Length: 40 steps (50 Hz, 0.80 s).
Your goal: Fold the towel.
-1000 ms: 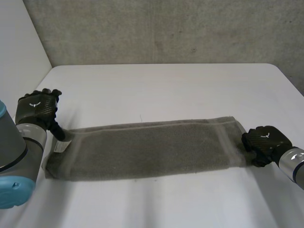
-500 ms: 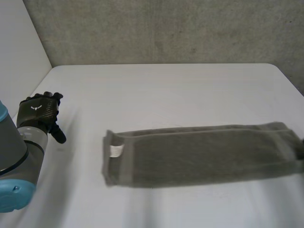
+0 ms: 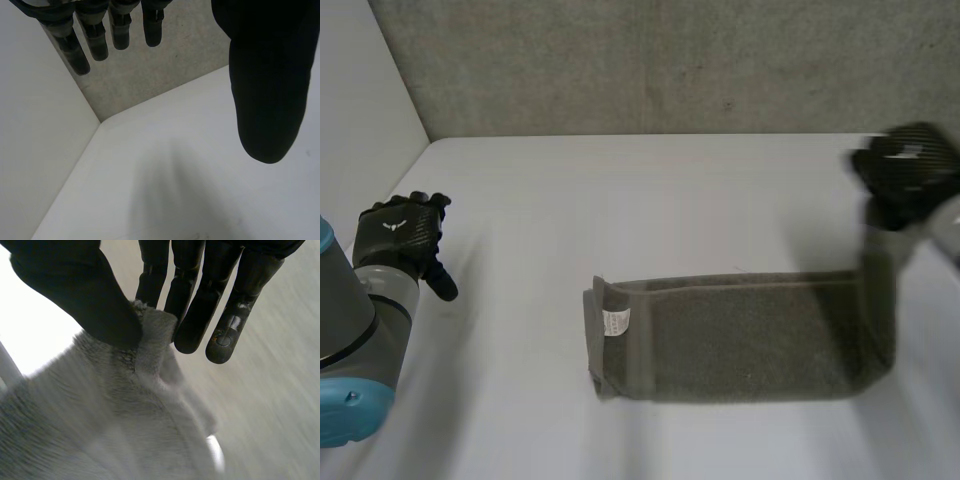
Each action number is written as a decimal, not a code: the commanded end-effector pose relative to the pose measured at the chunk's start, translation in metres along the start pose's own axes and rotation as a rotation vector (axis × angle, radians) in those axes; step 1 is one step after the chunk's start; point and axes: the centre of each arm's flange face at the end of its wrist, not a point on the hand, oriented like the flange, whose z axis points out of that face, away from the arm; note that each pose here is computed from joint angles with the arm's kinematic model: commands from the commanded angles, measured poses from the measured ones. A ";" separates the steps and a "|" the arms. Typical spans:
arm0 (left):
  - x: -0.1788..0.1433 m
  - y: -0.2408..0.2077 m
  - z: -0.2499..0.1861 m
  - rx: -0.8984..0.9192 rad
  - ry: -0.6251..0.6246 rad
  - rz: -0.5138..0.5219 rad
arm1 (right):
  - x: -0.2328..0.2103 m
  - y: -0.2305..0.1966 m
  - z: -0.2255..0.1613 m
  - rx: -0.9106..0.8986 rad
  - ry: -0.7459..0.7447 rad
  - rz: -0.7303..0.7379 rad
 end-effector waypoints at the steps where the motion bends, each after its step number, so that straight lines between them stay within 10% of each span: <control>1: 0.001 0.000 0.000 -0.001 0.003 -0.001 | -0.154 -0.056 -0.033 0.192 -0.431 -0.043; 15: 0.009 0.004 -0.004 -0.011 0.031 0.009 | -0.257 -0.026 -0.055 0.117 -0.675 -0.101; 23: 0.027 -0.004 -0.014 0.025 0.095 0.016 | -0.197 -0.051 -0.043 0.120 -0.491 0.041; 40: 0.097 -0.024 -0.040 0.140 0.301 0.025 | -0.098 0.054 -0.047 -0.170 -0.347 0.271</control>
